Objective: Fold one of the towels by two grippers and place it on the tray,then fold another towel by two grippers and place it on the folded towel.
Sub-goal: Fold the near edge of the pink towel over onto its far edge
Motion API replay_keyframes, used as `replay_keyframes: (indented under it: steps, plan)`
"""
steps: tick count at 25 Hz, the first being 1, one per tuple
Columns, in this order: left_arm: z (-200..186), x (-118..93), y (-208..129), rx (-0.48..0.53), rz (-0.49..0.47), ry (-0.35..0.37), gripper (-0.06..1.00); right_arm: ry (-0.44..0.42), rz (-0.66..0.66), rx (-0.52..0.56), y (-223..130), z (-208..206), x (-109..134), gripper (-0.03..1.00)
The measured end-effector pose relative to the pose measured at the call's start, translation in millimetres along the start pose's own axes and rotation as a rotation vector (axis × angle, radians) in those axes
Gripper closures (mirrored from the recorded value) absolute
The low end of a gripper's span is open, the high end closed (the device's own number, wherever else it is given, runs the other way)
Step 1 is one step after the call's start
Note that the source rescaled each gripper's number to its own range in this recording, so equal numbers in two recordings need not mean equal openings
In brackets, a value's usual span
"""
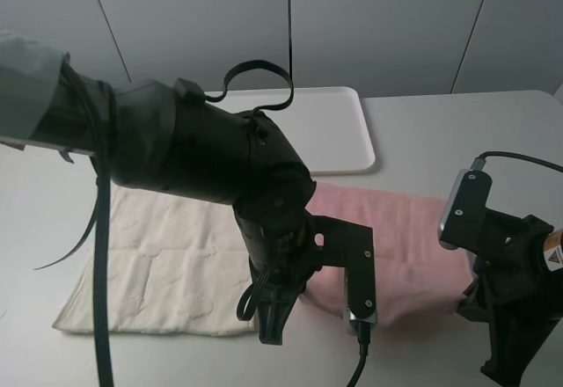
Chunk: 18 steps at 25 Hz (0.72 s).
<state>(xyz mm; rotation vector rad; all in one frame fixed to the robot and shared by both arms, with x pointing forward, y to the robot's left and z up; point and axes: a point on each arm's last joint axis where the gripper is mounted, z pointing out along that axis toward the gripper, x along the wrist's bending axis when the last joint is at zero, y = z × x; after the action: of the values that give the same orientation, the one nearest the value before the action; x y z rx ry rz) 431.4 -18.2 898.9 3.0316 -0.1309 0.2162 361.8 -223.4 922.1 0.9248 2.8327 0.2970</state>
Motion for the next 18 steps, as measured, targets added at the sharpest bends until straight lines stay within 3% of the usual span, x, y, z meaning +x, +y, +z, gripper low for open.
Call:
replay_keyframes:
  steps: [7,14,18]
  plan:
    - [-24.4,4.6,5.8,-0.117,-0.194,0.027,0.94,-0.061,0.231,-0.014,5.5,-13.0,-7.5,0.97]
    - [-25.9,25.2,-6.9,-0.14,-0.398,0.045,0.94,-0.181,0.453,-0.026,4.9,-15.6,-18.7,0.97]
    - [-25.9,36.1,-11.5,-0.175,-0.46,0.065,0.94,-0.254,0.543,-0.056,5.3,-17.3,-25.5,0.97]
